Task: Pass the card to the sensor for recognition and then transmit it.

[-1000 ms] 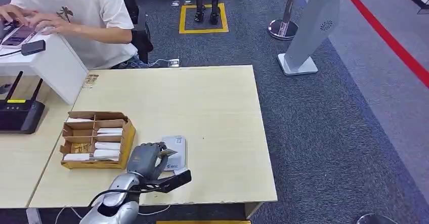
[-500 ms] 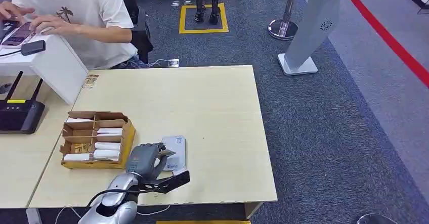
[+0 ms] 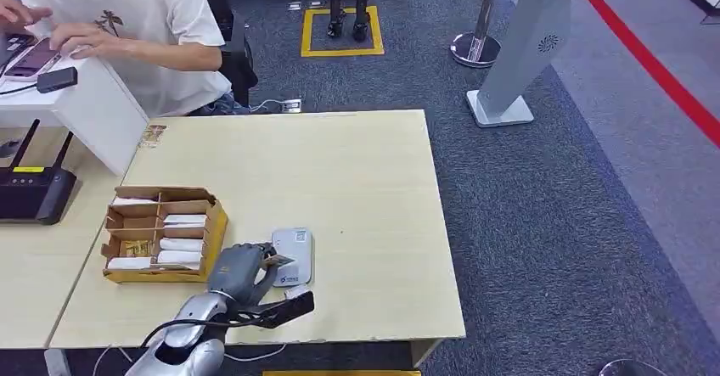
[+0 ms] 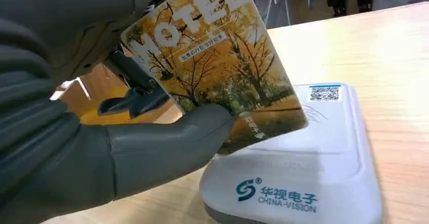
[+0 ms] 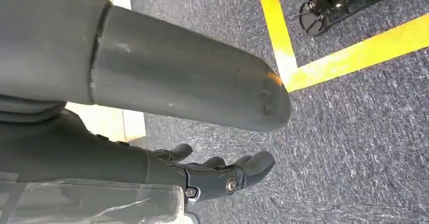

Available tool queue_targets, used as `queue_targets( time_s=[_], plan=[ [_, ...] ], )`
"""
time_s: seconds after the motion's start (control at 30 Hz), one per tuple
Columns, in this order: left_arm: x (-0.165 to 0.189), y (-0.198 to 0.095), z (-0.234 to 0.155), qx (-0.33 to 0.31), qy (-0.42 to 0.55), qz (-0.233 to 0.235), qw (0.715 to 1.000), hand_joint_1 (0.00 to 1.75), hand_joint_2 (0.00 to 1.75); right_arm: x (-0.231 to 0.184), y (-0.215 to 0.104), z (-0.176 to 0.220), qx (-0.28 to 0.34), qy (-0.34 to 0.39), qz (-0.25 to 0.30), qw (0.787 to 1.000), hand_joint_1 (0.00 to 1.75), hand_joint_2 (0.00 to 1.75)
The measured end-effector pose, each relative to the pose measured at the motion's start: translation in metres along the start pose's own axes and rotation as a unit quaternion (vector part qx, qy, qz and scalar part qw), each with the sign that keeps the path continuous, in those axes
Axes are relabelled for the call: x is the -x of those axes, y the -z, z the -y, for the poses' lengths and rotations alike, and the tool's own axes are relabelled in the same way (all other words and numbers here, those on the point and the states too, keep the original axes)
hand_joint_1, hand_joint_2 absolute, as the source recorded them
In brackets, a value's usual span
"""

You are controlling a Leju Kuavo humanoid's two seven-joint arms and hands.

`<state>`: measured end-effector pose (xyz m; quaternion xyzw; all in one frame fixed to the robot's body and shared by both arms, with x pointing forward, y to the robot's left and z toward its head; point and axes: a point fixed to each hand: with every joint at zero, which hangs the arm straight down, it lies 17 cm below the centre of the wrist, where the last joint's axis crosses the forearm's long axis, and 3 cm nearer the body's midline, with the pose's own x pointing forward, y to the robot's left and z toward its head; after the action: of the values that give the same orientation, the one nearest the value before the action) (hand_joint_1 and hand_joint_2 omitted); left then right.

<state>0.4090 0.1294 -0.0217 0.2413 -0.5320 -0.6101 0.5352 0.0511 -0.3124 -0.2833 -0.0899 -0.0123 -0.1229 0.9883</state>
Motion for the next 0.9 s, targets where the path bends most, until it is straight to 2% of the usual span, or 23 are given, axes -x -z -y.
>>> queue_targets(
  time_s=[0.23, 0.33, 0.6, 0.9],
  plan=[
    [0.002, 0.002, -0.008, -0.016, -0.01, -0.003, 1.0, 1.75, 1.75, 0.0, 0.0, -0.002, -0.005, -0.004, 0.001, 1.0, 0.0, 0.0],
    [0.005, 0.006, -0.032, -0.052, -0.015, -0.007, 0.998, 1.75, 1.75, 0.0, 0.0, -0.002, -0.006, -0.009, 0.002, 1.0, 0.0, 0.0],
    [0.026, 0.017, -0.16, -0.184, -0.019, -0.009, 0.983, 1.75, 1.75, -0.002, 0.0, -0.002, -0.006, -0.018, 0.007, 1.0, 0.0, 0.0],
    [0.06, 0.02, -0.28, -0.266, -0.001, -0.027, 0.964, 1.75, 1.75, -0.004, -0.001, -0.005, -0.012, -0.038, 0.011, 0.999, 0.0, 0.0]
  ],
)
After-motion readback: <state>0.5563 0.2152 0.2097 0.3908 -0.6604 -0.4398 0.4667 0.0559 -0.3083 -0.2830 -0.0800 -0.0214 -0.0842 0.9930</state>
